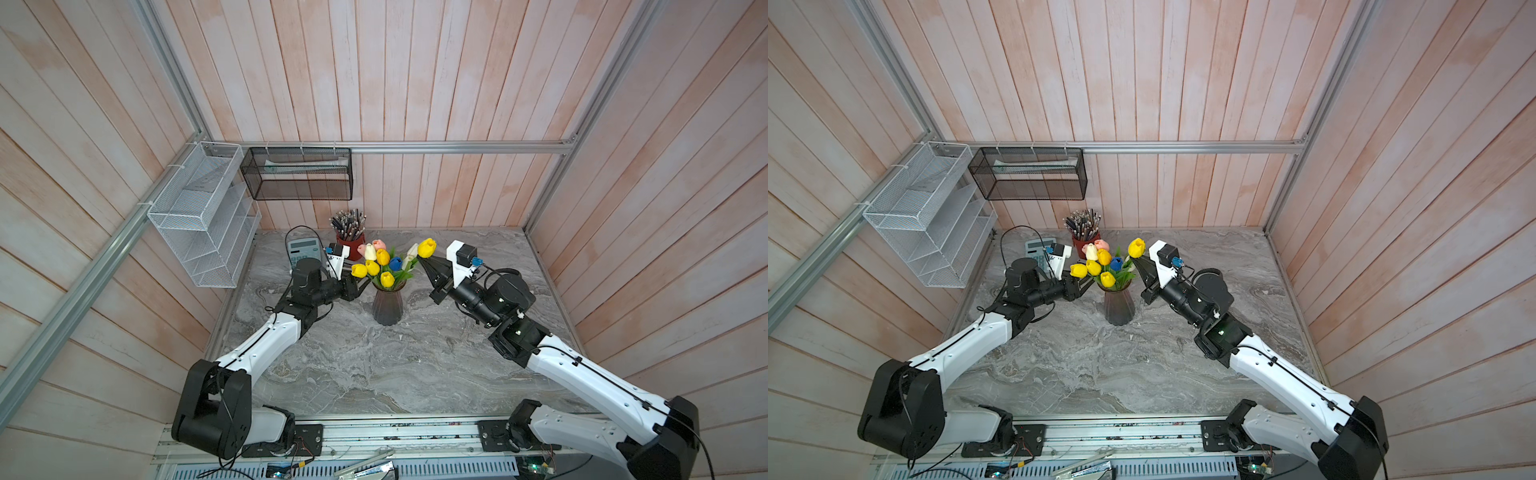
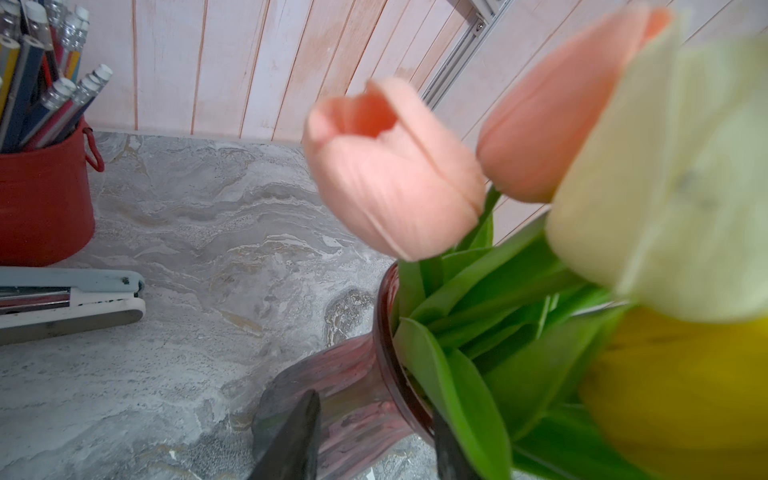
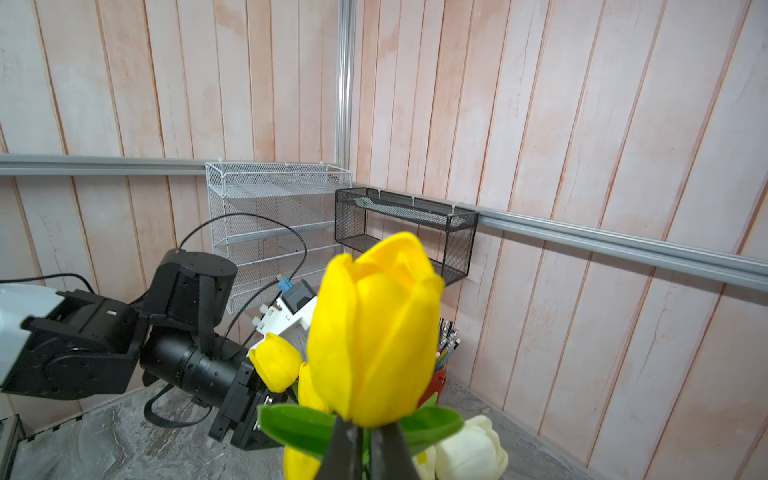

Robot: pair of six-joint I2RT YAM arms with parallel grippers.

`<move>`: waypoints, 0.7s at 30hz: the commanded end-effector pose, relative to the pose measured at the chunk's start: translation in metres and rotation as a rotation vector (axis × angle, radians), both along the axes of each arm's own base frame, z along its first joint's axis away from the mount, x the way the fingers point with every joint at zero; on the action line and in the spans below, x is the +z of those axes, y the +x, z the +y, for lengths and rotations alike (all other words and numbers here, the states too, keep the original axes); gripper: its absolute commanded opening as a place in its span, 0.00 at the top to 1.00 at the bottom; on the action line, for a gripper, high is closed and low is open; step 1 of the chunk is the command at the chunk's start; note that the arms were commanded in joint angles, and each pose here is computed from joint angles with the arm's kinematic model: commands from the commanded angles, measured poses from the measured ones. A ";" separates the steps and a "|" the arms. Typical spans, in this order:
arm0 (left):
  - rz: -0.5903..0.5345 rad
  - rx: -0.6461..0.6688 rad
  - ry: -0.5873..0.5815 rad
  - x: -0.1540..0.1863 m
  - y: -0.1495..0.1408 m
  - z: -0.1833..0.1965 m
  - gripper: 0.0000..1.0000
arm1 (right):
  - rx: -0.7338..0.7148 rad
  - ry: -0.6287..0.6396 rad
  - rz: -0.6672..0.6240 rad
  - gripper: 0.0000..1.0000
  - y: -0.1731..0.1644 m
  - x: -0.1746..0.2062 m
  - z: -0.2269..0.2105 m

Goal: Pick out yellow flowers from the vase
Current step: Pick up the flower from the vase.

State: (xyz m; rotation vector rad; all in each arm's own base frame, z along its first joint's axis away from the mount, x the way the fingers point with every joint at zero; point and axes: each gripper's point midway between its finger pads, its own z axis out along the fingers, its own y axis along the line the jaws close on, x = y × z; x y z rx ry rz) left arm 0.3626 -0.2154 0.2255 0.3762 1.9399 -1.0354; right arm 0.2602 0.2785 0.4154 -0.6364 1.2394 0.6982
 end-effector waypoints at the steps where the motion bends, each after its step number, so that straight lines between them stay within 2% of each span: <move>1: 0.007 -0.027 0.024 -0.006 0.002 -0.004 0.55 | 0.009 -0.015 -0.021 1.00 -0.009 0.015 -0.004; 21: 0.019 -0.004 0.064 -0.017 0.009 -0.001 0.55 | -0.010 0.010 -0.108 1.00 -0.038 0.081 -0.034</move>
